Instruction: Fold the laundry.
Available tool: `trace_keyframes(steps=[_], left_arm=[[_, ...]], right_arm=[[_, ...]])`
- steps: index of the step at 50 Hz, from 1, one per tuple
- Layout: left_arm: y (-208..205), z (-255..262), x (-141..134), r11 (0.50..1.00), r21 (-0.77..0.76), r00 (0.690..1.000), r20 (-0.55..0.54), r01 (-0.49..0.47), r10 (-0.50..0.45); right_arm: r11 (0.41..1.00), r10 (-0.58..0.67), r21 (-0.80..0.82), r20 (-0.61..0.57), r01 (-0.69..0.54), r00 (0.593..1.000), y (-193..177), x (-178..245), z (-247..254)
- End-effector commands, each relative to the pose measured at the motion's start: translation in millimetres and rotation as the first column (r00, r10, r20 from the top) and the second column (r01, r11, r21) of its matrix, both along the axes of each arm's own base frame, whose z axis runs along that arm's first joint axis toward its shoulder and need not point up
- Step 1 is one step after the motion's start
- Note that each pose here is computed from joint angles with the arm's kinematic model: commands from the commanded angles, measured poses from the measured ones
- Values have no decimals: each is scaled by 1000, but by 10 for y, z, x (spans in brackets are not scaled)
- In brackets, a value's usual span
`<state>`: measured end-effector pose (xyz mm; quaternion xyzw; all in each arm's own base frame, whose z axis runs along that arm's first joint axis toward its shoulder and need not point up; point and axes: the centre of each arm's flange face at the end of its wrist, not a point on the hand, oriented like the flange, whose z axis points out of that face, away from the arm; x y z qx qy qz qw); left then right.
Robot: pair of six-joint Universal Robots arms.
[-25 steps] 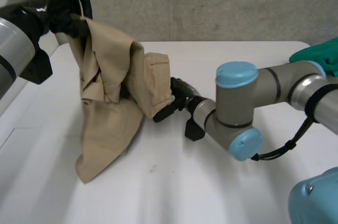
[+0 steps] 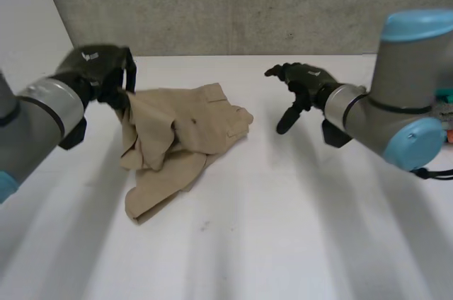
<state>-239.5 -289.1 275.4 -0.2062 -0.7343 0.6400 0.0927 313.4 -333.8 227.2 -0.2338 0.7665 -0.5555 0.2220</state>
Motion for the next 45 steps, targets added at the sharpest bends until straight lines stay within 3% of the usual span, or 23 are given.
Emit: trace_keyframes(steps=[1, 8, 18, 26, 34, 45], left_arm=[[-115, -375, 103, 994, 104, 988, 152, -24, 8], [-87, -325, 278, 988, 114, 977, 197, -105, 81], [306, -119, 313, 989, 64, 975, 185, -133, 120], [430, -120, 288, 983, 51, 975, 147, -178, 169], [543, -205, 78, 989, 88, 989, 101, -115, 106], [117, -686, -114, 978, 156, 982, 150, -139, 115]], right_arm=[[987, 47, -139, -199, -75, 979, 213, -69, 209], [934, 164, -256, -315, -250, 935, 487, 192, 80], [830, 247, -404, -354, -386, 902, 638, 780, -357], [789, 200, -466, -423, -401, 884, 546, 1130, -758], [773, 155, -512, -420, -375, 894, 461, 1353, -1029], [771, 84, -552, -405, -317, 911, 320, 1362, -1126]])
